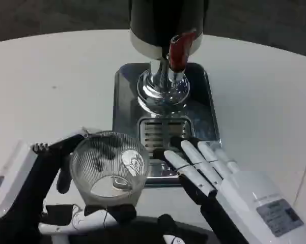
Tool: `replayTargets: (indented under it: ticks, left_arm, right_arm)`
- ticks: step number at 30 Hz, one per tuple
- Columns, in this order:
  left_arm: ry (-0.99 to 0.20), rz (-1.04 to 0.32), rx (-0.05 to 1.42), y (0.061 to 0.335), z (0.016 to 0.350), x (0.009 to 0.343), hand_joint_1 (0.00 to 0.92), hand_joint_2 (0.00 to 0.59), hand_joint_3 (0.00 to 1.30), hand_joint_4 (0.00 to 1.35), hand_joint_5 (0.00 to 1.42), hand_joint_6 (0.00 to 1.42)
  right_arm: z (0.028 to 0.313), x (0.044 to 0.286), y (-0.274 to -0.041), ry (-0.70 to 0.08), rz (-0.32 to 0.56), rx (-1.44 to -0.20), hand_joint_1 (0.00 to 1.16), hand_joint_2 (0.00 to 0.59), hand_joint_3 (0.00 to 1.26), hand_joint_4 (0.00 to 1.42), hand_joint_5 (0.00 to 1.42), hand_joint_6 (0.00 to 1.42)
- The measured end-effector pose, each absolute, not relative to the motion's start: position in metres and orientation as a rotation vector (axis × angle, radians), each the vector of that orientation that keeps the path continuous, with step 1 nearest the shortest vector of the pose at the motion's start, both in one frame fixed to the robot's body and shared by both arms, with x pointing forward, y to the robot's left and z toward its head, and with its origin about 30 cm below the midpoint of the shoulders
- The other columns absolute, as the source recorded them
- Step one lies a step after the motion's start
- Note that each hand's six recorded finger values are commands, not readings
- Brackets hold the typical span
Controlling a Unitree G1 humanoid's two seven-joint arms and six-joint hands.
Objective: Grasp the cup under the faucet to collect the drink, then remove the cup.
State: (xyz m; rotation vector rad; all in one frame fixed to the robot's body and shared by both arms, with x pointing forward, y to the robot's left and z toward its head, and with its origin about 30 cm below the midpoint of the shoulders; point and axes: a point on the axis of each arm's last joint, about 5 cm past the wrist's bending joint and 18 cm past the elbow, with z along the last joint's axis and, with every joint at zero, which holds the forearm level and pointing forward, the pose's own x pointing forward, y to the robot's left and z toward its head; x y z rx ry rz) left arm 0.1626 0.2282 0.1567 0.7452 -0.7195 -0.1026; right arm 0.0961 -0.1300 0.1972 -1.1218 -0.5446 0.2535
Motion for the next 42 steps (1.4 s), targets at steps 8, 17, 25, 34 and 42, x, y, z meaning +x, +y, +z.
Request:
replayTargets:
  ticks: [8,17,25,34,42]
  left_arm:
    - [-0.726,-0.106,0.746,0.228,0.157,0.162,0.545,0.120,0.95,1.05,1.20,1.30]
    - [-0.727,-0.107,0.742,0.227,0.157,0.163,0.545,0.120,0.95,1.05,1.20,1.30]
    - [-0.691,-0.069,0.750,0.230,0.153,0.177,0.545,0.119,0.95,1.05,1.20,1.31]
    - [-0.696,0.005,0.778,0.230,0.154,0.222,0.545,0.119,0.95,1.05,1.20,1.32]
    - [-0.701,0.015,0.808,0.217,0.150,0.261,0.548,0.117,0.95,1.05,1.20,1.32]
  right_arm:
    - [0.197,0.096,-0.130,-0.540,0.255,-1.121,0.39,0.497,0.11,0.01,0.00,0.00]
    - [0.197,0.096,-0.129,-0.535,0.247,-1.110,0.39,0.497,0.11,0.02,0.00,0.00]
    - [0.198,0.098,-0.130,-0.524,0.239,-1.116,0.40,0.497,0.12,0.02,0.00,0.00]
    - [0.197,0.093,-0.130,-0.477,0.214,-1.100,0.40,0.497,0.12,0.02,0.00,0.00]
    - [0.197,0.088,-0.134,-0.455,0.188,-1.108,0.40,0.496,0.12,0.03,0.00,0.00]
